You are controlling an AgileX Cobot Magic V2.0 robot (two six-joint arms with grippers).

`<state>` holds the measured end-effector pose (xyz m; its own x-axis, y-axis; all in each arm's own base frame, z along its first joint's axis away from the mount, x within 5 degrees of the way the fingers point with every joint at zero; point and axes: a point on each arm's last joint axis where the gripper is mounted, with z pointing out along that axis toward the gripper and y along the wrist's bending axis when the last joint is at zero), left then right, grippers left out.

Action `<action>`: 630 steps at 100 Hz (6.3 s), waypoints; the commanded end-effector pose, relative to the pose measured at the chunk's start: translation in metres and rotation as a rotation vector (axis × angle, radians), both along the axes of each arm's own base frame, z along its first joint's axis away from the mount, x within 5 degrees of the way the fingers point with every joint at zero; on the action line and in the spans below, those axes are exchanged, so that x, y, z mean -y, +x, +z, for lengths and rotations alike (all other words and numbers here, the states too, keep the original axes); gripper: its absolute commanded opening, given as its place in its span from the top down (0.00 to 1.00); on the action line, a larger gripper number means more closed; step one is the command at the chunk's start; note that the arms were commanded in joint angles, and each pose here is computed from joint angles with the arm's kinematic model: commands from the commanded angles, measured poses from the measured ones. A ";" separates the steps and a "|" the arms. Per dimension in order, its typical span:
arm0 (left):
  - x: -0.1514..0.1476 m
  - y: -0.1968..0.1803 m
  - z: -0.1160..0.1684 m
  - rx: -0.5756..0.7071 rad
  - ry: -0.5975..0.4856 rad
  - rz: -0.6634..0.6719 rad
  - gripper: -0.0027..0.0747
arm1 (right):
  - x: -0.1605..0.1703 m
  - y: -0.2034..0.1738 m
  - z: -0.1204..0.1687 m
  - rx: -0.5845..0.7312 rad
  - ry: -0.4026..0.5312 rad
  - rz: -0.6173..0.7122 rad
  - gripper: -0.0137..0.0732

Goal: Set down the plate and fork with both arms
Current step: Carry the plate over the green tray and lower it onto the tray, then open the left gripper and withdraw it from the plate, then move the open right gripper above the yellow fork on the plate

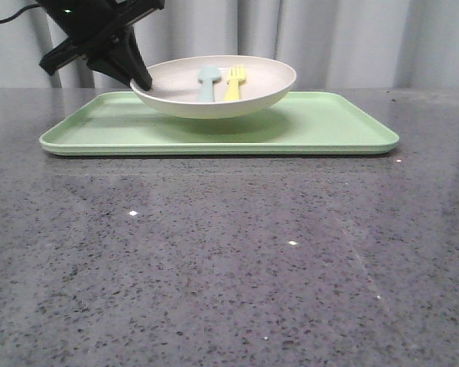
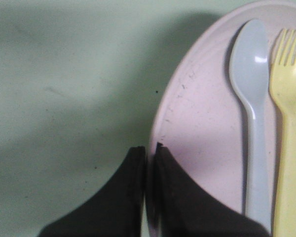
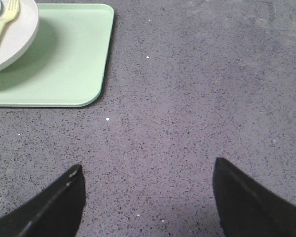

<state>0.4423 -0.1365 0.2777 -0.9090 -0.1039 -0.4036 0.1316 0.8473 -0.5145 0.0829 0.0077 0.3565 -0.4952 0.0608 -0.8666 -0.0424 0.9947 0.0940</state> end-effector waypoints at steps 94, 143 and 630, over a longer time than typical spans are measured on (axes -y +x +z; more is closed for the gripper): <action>0.026 -0.003 0.016 0.061 -0.070 -0.008 0.99 | 0.000 0.003 0.013 0.068 0.005 -0.006 0.22; 0.026 -0.003 0.017 0.054 -0.087 -0.005 0.55 | 0.000 0.003 0.014 0.075 0.006 -0.007 0.22; -0.131 -0.347 0.044 0.544 0.365 0.330 0.45 | -0.215 0.314 -0.026 -0.386 0.029 0.140 0.22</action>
<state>0.0923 -0.0049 0.3086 -0.5898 -0.0886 -0.8026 -0.0038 0.9942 -0.1070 0.3999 0.2273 0.2947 -0.8576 -0.0293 -0.5135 -0.1130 0.9847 0.1326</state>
